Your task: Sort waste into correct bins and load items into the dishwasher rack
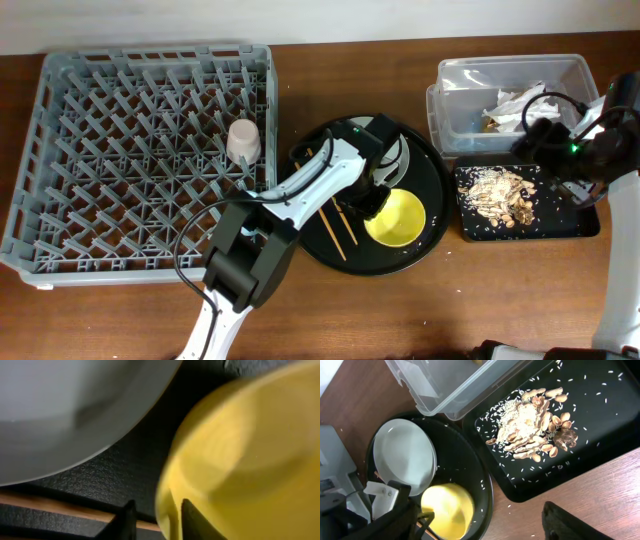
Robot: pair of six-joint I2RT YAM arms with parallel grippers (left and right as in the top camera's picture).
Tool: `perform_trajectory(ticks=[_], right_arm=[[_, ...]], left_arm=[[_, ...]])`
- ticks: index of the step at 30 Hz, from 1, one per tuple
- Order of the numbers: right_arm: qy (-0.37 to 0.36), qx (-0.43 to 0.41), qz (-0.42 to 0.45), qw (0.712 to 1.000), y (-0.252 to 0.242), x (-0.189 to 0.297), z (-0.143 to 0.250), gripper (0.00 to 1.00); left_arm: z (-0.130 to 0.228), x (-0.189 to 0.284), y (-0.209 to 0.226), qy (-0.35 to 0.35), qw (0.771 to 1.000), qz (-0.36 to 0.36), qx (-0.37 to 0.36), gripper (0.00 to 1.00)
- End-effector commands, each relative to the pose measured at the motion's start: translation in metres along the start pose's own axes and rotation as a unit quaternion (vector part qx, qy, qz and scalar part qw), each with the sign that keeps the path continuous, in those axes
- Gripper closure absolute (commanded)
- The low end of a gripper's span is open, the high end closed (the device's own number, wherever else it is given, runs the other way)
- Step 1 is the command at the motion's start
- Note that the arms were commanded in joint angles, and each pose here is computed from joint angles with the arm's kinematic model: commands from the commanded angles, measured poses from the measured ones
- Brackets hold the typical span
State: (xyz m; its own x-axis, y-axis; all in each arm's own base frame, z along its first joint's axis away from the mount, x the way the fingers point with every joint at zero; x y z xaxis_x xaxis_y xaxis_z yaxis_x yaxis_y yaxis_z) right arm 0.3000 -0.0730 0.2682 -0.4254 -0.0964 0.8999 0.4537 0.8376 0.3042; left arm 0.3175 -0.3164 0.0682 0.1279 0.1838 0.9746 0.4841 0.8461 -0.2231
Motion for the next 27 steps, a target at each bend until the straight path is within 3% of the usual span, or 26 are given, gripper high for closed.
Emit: perform_trajectory(ticks=[1,4,7,10,13,14,15,17,20,27], right_arm=[[0.006,0.005,0.005,1.000,-0.001,-0.003,0.002,0.01],[0.006,0.005,0.005,1.000,-0.001,-0.003,0.002,0.02],[0.006,0.005,0.005,1.000,-0.001,-0.003,0.002,0.02],[0.006,0.005,0.005,1.000,-0.001,-0.003,0.002,0.01],[0.006,0.005,0.005,1.000,-0.001,-0.003,0.002,0.02],[0.006,0.005,0.005,1.000,-0.001,-0.003,0.002,0.01],[0.006,0.005,0.005,1.000,-0.001,-0.003,0.002,0.02],[0.006,0.005,0.005,1.000,-0.001,-0.003,0.002,0.02],[0.006,0.005,0.005,1.000,-0.001,-0.003,0.002,0.01],[0.006,0.005,0.005,1.000,-0.001,-0.003,0.002,0.02]], left_arm=[[0.001,-0.009,0.003,0.007,1.000,-0.007,0.012,0.99],[-0.001,0.004,0.001,0.006,1.000,-0.007,0.015,0.99],[-0.009,0.061,-0.006,-0.028,0.999,-0.014,0.011,0.99],[-0.028,0.181,0.032,-0.184,0.972,-0.144,0.038,0.99],[-0.021,0.279,0.112,-0.301,0.892,-0.299,0.155,0.99],[-0.013,0.304,0.149,-0.332,0.837,-0.369,0.230,0.99],[-0.009,0.316,0.177,-0.345,0.799,-0.410,0.271,0.99],[-0.006,0.326,0.218,-0.354,0.748,-0.464,0.314,0.99],[-0.008,0.325,0.265,-0.369,0.655,-0.549,0.365,1.00],[-0.048,0.245,0.299,-0.376,0.646,-0.555,0.365,1.00]])
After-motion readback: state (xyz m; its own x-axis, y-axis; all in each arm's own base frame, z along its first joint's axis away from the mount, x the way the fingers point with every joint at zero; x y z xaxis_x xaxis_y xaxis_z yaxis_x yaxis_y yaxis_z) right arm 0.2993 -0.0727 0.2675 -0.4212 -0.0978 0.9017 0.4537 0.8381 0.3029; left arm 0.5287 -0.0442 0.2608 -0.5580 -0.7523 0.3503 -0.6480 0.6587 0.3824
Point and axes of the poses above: each gripper's point midway between its finger pads, its own x axis back along the fingers, its own y axis along the line the jaws close on, z = x × y, the point moved 4 cm from there along x, back along the fingers, and after that the axes turned 7 degrees about x, right-handed, at the moved point
